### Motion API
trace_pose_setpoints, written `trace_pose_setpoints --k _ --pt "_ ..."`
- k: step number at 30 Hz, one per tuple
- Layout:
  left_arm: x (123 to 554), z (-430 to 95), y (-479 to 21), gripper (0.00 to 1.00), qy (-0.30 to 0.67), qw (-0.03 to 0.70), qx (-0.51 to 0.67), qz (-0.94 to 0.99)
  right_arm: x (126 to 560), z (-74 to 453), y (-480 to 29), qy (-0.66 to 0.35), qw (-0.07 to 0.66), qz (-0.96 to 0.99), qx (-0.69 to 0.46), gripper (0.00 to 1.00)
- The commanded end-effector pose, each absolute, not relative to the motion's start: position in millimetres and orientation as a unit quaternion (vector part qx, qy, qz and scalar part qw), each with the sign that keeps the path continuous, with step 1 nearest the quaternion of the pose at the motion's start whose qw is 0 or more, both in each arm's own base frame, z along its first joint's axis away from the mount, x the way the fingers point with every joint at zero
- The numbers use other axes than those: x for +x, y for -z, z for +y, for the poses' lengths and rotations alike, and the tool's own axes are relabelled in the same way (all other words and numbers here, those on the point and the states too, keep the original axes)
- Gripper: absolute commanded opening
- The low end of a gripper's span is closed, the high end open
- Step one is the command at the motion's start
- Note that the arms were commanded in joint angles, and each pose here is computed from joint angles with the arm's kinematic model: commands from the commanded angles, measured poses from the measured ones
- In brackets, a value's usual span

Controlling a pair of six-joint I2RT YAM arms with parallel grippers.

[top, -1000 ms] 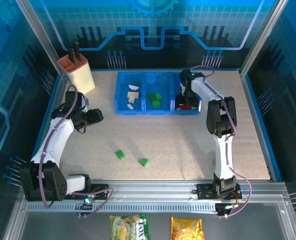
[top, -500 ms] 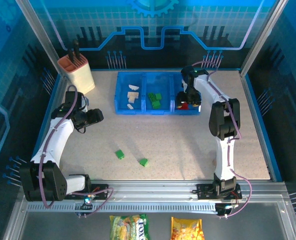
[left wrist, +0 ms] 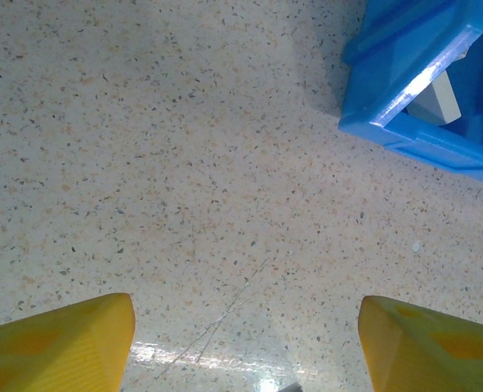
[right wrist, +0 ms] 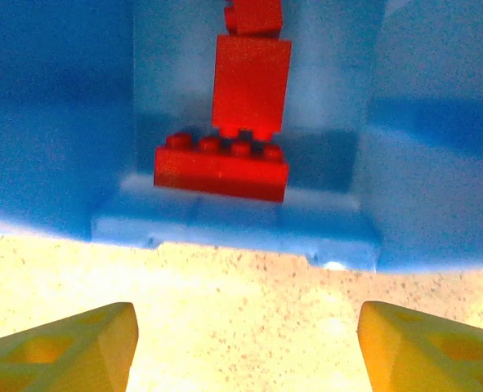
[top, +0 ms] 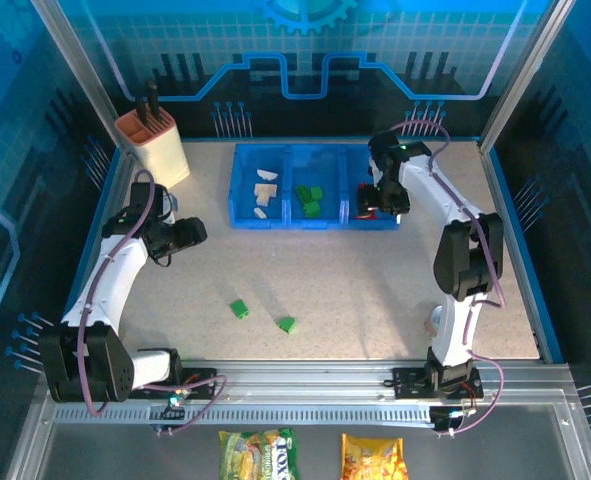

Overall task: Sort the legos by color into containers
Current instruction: Pick up the lego from the bottom-center of the table.

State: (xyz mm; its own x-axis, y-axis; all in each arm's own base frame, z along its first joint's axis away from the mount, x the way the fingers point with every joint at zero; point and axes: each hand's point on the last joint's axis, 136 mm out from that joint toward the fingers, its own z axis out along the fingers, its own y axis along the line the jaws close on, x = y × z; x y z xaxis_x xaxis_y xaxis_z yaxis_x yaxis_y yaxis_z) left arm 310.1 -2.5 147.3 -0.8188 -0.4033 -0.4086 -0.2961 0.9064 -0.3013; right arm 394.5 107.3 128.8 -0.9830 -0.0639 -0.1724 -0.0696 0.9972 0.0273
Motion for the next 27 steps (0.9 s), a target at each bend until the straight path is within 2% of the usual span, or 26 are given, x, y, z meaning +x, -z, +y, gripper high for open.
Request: trace_pose_setpoints --k 1,10,27 --pt "306 -3 -142 0.74 0.120 0.224 -0.179 0.950 375 122 -132 -0.021 0.089 0.994 -0.051 0.71" --pt "307 -3 -139 0.74 0.118 0.220 -0.180 0.951 318 166 -118 -0.017 0.076 0.992 -0.098 0.71" --pt "307 -2 -137 0.74 0.115 0.216 -0.182 0.953 216 300 -78 -0.012 0.028 0.973 -0.228 0.70"
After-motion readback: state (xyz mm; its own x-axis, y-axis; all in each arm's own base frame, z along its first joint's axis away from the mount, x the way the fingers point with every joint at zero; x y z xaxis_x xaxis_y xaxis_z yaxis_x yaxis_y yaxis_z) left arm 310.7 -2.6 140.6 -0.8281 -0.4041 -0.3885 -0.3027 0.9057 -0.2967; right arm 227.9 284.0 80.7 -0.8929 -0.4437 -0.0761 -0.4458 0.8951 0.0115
